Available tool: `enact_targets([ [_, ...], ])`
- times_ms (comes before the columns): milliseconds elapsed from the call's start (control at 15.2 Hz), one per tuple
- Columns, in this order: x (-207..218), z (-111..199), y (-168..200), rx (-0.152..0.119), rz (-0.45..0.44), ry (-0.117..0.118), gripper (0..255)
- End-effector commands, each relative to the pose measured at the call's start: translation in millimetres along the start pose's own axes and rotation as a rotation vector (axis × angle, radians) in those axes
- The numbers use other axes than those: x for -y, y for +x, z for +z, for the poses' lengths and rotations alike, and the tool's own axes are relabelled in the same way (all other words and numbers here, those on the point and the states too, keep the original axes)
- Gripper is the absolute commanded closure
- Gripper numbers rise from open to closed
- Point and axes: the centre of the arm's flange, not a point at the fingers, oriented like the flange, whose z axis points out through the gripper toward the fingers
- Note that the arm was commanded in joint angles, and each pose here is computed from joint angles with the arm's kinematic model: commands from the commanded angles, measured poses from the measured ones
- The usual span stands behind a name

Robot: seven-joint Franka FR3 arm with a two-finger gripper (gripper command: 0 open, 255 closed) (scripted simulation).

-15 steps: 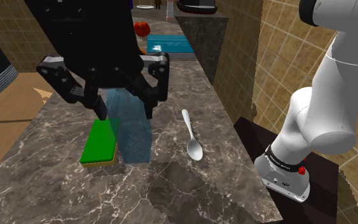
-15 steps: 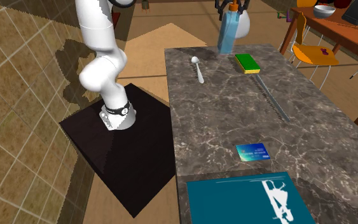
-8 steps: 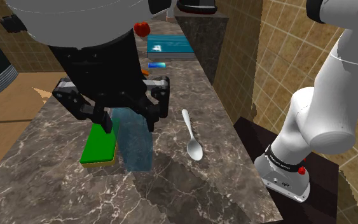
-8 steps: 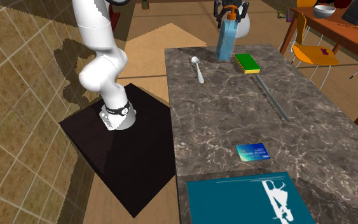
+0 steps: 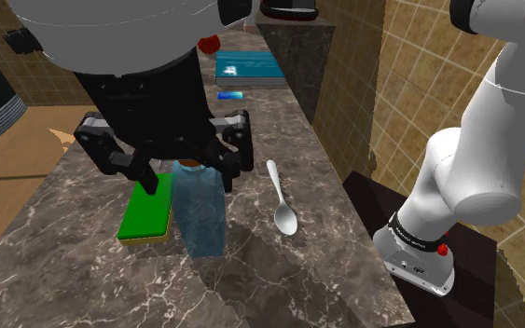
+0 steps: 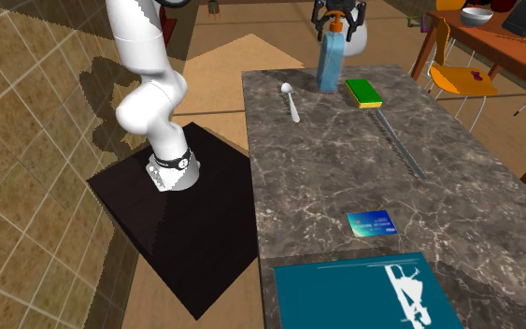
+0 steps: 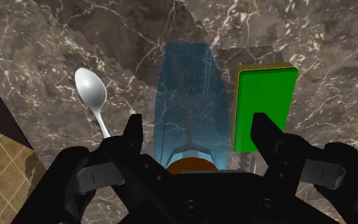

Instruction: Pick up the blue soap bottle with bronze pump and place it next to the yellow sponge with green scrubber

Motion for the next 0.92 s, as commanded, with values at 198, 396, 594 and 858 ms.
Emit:
enact_targets([
  [198, 0, 0, 0, 0.0, 0.0, 0.0, 0],
  [396, 0, -40, 0, 0.0, 0.0, 0.0, 0],
  [594, 0, -50, 0, 0.0, 0.0, 0.0, 0],
  [858, 0, -50, 0, 0.0, 0.0, 0.0, 0],
])
